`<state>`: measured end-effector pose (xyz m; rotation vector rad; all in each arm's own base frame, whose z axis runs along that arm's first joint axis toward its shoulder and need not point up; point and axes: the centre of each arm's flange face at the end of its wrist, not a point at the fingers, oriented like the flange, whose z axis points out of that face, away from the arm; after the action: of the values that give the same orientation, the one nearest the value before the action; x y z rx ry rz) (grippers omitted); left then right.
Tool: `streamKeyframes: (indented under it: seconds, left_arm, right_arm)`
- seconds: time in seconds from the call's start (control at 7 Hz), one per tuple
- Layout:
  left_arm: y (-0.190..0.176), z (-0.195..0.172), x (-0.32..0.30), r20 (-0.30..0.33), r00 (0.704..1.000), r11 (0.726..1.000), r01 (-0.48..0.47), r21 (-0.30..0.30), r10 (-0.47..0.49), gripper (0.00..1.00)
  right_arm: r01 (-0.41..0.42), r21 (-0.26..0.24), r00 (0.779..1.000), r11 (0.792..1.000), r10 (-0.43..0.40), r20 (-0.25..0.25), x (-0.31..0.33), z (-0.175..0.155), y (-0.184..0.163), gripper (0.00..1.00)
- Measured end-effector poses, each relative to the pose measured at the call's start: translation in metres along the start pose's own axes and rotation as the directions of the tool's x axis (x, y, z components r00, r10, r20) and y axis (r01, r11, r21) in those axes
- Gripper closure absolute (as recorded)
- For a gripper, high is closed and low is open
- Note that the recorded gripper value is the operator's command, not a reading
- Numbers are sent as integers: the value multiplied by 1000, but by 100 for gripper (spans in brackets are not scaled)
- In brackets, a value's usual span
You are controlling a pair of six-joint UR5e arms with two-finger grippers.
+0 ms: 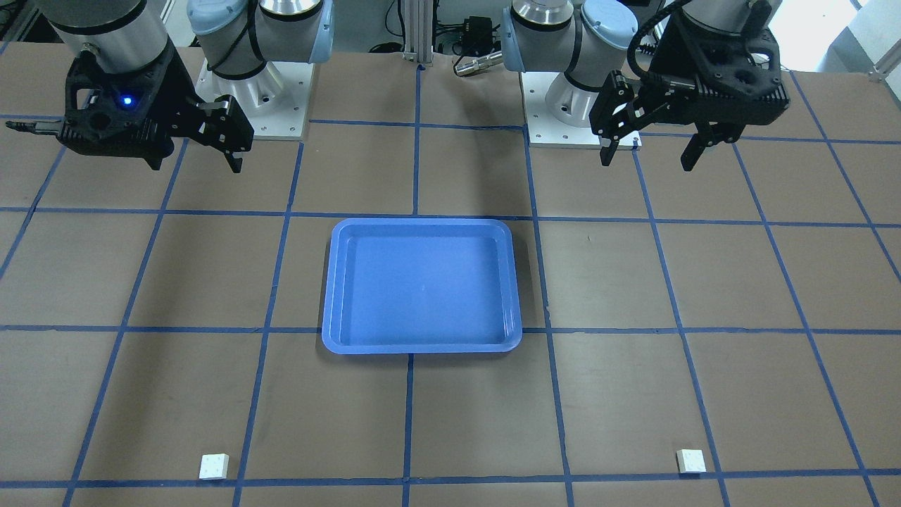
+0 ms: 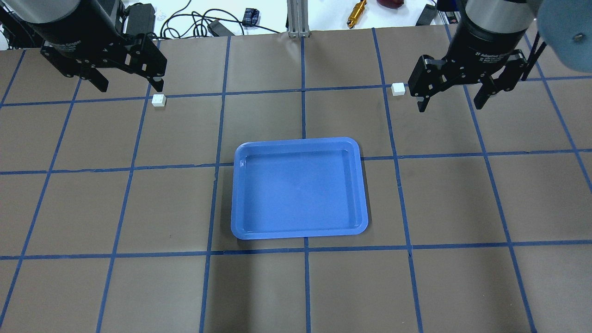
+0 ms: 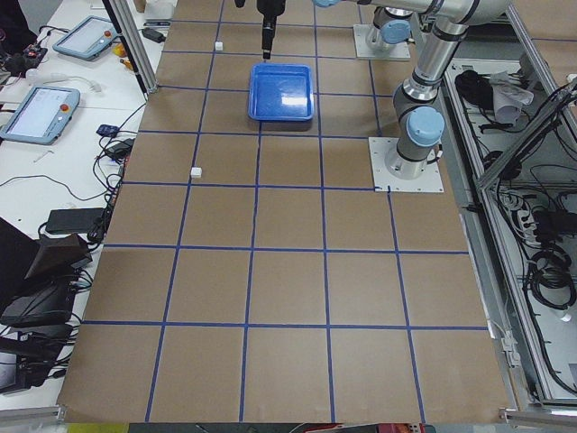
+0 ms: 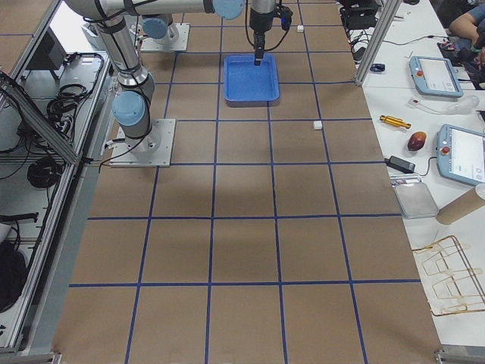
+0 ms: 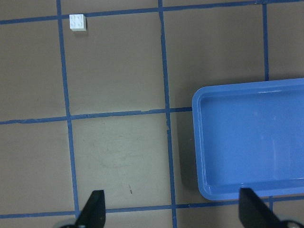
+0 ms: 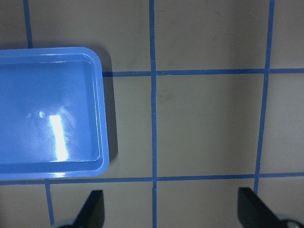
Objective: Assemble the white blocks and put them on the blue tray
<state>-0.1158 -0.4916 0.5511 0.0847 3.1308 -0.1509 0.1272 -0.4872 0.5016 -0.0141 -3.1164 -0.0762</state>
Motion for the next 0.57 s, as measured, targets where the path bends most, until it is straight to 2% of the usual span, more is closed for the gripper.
streamKeyframes:
  seconds: [0.57]
  left_arm:
    - [3,-2,1,-3,1000,1000,0,1,0,0]
  right_arm:
    - [3,-9,1000,1000,-3,6,-1,2,0,0]
